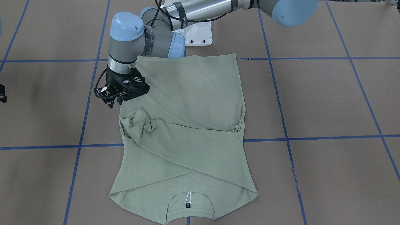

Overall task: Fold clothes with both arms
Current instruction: 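Release the sleeve on the shirt and withdraw the left gripper toward the robot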

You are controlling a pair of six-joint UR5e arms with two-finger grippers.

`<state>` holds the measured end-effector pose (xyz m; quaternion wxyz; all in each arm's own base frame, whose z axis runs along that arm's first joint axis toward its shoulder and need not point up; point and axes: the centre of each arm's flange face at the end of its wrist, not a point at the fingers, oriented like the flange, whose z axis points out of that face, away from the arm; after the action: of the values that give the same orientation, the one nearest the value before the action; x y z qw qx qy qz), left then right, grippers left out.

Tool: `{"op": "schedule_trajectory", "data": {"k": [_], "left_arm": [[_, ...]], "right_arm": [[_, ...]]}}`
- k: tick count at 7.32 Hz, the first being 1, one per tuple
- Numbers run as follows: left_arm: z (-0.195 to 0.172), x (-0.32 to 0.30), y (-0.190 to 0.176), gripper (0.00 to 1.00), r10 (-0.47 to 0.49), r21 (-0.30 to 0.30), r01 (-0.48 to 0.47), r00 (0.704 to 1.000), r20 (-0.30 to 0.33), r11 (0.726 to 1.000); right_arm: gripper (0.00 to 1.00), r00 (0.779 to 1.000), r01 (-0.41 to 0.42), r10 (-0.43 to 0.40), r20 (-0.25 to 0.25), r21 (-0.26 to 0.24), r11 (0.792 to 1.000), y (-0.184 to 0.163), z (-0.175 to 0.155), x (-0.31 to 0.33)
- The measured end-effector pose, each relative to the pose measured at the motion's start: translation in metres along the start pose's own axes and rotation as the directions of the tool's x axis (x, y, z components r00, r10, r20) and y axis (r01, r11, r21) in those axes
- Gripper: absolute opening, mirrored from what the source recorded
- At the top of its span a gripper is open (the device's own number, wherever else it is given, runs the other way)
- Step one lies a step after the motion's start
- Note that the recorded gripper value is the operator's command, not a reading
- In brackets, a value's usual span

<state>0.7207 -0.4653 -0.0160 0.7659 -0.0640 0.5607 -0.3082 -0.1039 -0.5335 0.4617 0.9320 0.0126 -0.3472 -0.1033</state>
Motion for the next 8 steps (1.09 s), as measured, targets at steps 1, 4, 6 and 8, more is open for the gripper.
{"op": "schedule_trajectory", "data": {"k": [1,4,6,8], "left_arm": [[0.002,-0.001,-0.008,1.00,0.041,0.019,-0.041,0.999,-0.013,0.999],[-0.019,0.009,-0.056,1.00,0.132,0.055,-0.131,0.991,-0.016,0.990],[-0.052,-0.026,-0.076,1.00,0.212,0.045,-0.214,0.976,0.041,0.976],[-0.103,-0.101,-0.099,0.99,0.343,0.039,-0.349,0.932,0.117,0.936]], "right_arm": [[1.00,1.000,0.002,-0.002,0.006,0.002,1.000,-0.002,0.000,-0.001],[1.00,0.999,0.010,-0.010,0.040,0.011,1.000,-0.003,0.000,-0.006],[1.00,0.997,-0.024,0.020,0.070,0.053,0.998,-0.003,0.001,-0.017],[1.00,0.989,-0.090,0.079,0.121,0.088,0.992,-0.002,0.015,-0.059]]}}
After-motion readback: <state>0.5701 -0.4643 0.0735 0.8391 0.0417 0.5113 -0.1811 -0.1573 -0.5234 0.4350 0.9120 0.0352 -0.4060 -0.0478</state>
